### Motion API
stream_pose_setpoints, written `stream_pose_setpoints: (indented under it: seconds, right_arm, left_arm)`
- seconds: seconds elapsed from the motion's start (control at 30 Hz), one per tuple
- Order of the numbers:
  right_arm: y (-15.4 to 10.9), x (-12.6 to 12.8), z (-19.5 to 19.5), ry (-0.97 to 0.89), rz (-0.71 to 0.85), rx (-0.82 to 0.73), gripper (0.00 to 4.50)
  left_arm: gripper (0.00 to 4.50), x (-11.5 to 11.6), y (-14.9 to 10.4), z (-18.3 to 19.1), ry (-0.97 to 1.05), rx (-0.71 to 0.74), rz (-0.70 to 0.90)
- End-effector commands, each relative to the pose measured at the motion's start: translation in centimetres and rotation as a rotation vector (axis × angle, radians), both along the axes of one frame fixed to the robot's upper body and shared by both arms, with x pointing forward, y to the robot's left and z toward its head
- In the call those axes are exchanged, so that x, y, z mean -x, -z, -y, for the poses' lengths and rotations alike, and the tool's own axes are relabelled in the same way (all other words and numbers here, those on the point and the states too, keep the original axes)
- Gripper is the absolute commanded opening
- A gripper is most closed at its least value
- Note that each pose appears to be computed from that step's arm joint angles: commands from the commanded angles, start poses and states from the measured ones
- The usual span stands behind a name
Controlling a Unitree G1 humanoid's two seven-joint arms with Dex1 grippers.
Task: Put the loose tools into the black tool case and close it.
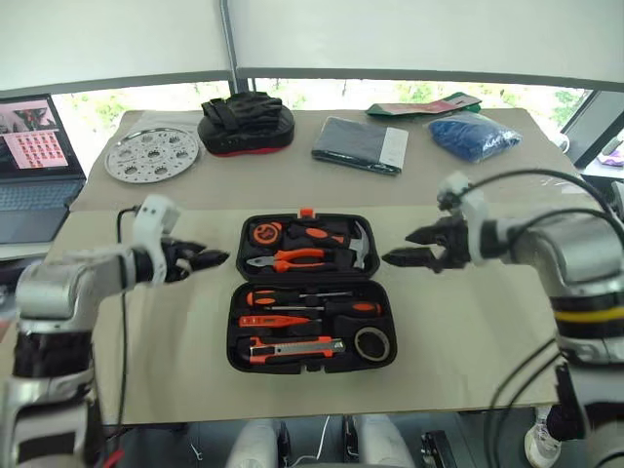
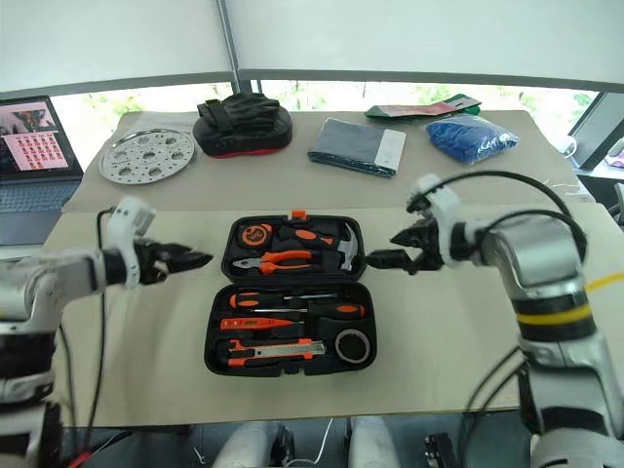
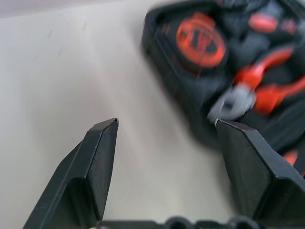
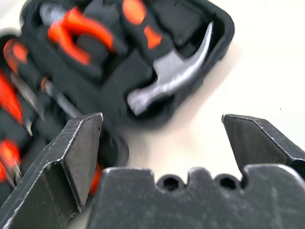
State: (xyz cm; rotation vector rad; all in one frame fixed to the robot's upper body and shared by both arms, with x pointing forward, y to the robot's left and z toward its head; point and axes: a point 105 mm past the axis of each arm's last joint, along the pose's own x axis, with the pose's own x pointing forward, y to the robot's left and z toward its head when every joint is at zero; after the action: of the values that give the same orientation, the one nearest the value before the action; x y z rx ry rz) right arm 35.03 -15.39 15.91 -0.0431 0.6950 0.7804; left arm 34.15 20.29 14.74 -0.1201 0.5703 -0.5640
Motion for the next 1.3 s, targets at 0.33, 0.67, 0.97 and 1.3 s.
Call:
stream_pose_setpoints:
  seconds: [0.33, 0.67, 0.97, 1.3]
  right_arm:
    - [1.5, -1.7, -0.5, 0.111, -0.056, 0.063, 3.99]
    - [2.4, -2.5, -0.2, 0.192, -0.058, 0.078, 0.71]
    - [-3.3, -2.8, -2.8, -0.006, 0.419, -0.100, 0.06]
    - [-2.5, 0.6, -0.5, -0.274, 1.063, 0.279, 0.06]
  left_arm:
    - [3.55, -1.1, 1.3, 1.0, -0.053, -0.034, -0.057]
    - [0.14, -1.3, 1.6, 0.2, -0.099, -0.026, -0.056]
    - [0.00, -1.9, -2.0, 0.5, -0.095, 0.156, 0.261]
    - [0.00, 3.1, -2.7, -0.5, 0.118, -0.138, 0.897]
